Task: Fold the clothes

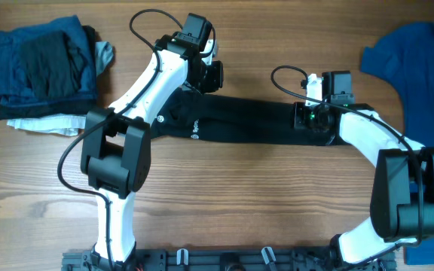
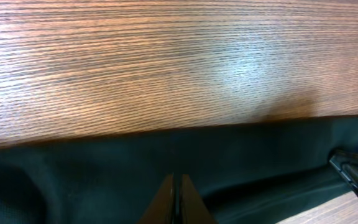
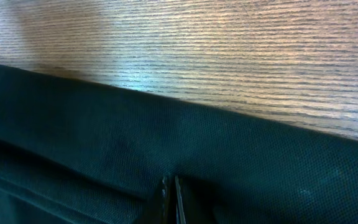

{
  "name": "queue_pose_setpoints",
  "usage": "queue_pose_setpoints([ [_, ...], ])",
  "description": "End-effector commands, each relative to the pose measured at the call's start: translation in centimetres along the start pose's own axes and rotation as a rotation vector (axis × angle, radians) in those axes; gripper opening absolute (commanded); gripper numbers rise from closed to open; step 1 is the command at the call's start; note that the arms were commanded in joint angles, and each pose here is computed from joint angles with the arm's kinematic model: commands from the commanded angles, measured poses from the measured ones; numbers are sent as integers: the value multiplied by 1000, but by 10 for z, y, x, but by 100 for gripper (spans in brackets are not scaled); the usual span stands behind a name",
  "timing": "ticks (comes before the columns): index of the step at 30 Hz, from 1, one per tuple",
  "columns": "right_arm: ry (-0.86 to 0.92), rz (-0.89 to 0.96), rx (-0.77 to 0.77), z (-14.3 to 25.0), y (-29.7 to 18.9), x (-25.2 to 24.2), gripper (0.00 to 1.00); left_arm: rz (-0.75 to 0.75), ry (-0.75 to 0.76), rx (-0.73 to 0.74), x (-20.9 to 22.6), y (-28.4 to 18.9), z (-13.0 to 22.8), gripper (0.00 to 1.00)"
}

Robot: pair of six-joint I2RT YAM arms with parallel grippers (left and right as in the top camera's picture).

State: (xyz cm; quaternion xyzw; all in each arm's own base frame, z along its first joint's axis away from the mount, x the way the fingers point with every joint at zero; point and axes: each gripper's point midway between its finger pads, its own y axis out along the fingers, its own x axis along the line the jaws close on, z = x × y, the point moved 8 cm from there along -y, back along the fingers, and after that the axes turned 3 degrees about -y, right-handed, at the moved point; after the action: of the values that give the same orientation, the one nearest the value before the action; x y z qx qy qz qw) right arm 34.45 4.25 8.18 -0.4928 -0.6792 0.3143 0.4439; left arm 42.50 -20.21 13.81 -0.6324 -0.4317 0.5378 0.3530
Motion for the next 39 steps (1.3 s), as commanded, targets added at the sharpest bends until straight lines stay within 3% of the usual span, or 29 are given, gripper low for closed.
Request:
queue_pose_setpoints([
  [1, 44, 21, 24, 6, 5, -3, 4, -37, -1, 23, 6, 13, 6, 5],
  [15, 171, 36, 294, 49, -10, 0, 4, -73, -25, 105, 16, 21, 25, 4],
  [24, 148, -11, 205, 19, -49, 17, 4, -69, -22, 95, 15, 21, 23, 4],
  [31, 164, 34, 276, 37, -52, 14, 4, -65, -20, 87, 15, 21, 22, 4],
  [35, 131, 159, 187, 33, -42, -1, 4, -58, -15, 70, 13, 22, 18, 4],
  [39, 120, 169, 96, 23, -36, -4, 4, -56, -14, 67, 13, 22, 18, 4],
])
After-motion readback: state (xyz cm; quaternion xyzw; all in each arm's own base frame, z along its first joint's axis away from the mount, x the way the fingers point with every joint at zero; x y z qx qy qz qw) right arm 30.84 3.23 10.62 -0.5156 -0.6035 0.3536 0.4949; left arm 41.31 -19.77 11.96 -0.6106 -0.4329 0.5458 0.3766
